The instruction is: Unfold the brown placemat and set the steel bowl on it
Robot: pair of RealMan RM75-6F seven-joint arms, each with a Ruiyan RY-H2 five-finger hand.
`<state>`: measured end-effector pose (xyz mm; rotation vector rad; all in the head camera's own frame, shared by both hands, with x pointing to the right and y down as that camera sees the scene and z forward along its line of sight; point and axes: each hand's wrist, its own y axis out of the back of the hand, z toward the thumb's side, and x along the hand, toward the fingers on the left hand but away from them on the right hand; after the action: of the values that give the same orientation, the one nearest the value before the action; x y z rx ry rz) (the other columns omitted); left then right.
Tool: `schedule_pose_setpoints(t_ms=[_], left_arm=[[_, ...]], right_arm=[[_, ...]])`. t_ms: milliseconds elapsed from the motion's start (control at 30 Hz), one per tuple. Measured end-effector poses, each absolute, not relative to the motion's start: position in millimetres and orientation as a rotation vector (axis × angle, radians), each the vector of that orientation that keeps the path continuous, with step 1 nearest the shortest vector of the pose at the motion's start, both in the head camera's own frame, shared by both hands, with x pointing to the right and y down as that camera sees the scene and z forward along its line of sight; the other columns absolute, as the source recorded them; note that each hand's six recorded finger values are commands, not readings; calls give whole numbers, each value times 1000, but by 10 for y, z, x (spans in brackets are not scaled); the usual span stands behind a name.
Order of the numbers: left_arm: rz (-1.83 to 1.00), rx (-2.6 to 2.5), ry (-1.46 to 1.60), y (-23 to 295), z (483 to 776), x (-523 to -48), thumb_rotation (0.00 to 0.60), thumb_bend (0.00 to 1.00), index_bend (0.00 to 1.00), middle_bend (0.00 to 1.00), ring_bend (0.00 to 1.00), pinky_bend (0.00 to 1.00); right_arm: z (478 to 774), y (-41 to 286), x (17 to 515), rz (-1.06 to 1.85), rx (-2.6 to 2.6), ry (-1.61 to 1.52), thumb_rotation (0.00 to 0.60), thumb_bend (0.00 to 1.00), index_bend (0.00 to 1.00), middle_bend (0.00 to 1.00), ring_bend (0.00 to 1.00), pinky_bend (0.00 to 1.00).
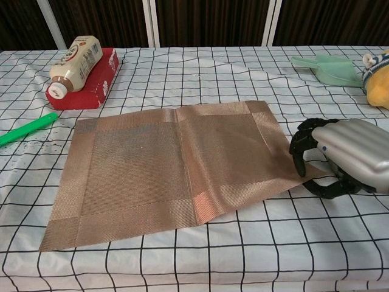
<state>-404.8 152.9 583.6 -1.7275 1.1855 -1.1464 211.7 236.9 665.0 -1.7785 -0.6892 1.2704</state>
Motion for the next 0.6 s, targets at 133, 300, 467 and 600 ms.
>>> schedule_pose_setpoints(t_ms=[133,300,467,600], left_arm=[[-1144,-1730,1189,1528,5830,-4049,600,60,112,47,1,0],[-1139,-1734,1191,1530,5822,-4046,600,60,112,47,1,0],[-1137,-1736,1195,1529,5816,-4050,600,60,112,46,1,0],[-1136,-1740,1196,1528,5815,-4049,600,60,112,47,1,0]], right_arm=[[6638,2447,2062,1261,-1794,-674,600,453,683,309,124,191],[6646,2541,2005,1266,-1810,-655,600,455,683,310,124,191],[6645,2598,1969,1268,-1822,-644,600,463,684,311,124,191],[6624,2661,1926,1263,-1838,-633,600,464,685,311,124,191]])
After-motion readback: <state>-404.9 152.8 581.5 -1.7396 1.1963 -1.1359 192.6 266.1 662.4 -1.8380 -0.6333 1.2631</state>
